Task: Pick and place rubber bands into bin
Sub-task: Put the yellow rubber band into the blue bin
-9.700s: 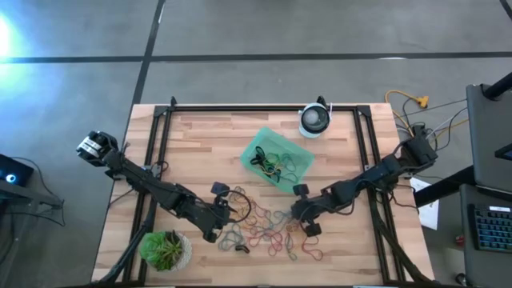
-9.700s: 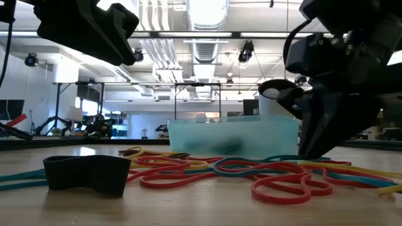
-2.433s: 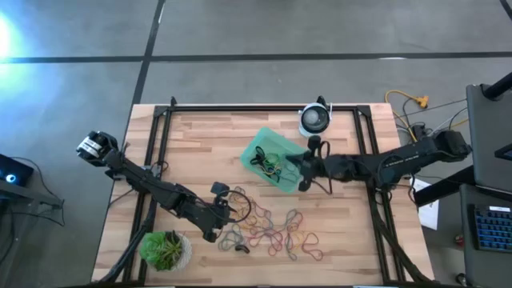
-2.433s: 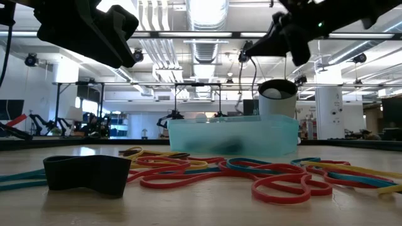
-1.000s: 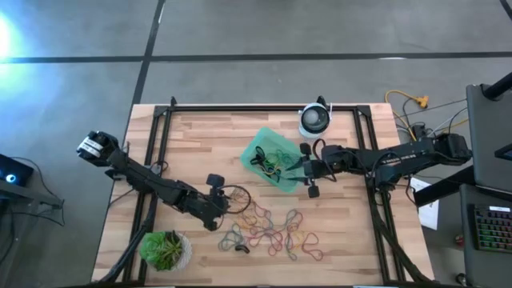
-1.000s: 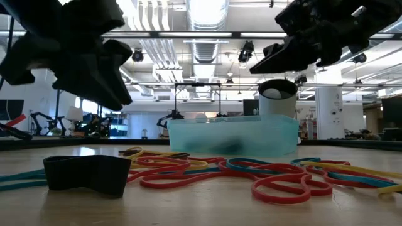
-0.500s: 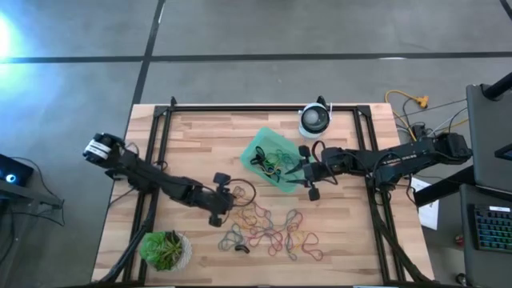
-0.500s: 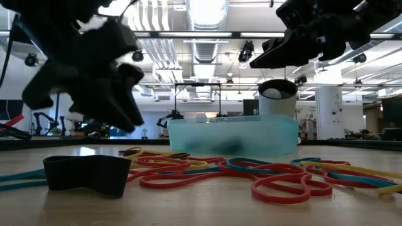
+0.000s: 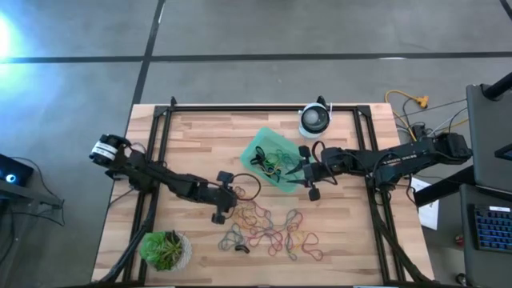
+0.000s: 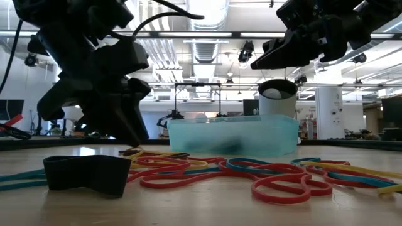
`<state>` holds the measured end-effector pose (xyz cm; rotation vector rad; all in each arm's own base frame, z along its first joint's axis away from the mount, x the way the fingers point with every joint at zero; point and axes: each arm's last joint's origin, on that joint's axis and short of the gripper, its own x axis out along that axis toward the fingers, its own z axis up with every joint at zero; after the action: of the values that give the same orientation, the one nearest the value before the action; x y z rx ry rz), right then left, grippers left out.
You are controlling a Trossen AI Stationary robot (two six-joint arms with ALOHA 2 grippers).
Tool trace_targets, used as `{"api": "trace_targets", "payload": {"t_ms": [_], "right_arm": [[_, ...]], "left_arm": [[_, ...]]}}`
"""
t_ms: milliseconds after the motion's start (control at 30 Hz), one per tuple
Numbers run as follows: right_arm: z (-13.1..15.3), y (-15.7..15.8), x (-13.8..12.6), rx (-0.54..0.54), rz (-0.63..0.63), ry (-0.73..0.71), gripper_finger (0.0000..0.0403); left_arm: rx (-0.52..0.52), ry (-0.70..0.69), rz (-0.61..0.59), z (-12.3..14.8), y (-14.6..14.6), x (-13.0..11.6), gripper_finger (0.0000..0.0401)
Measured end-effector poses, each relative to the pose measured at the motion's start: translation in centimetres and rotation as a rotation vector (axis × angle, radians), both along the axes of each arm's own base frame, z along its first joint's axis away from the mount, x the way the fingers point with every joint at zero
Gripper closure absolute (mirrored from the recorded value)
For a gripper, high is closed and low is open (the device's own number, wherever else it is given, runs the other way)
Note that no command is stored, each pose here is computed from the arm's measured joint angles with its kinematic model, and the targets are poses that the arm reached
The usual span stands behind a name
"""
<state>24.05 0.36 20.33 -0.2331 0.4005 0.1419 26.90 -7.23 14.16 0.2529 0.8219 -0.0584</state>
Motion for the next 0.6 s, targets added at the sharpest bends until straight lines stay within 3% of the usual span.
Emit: {"api": "trace_targets", "payload": {"t_ms": [600], "right_arm": [[0.00, -0.01, 0.00, -0.001, -0.001, 0.000, 0.0314]], "left_arm": [[-0.002, 0.008, 0.018, -0.23, 0.53, -0.07, 0.0290]]}}
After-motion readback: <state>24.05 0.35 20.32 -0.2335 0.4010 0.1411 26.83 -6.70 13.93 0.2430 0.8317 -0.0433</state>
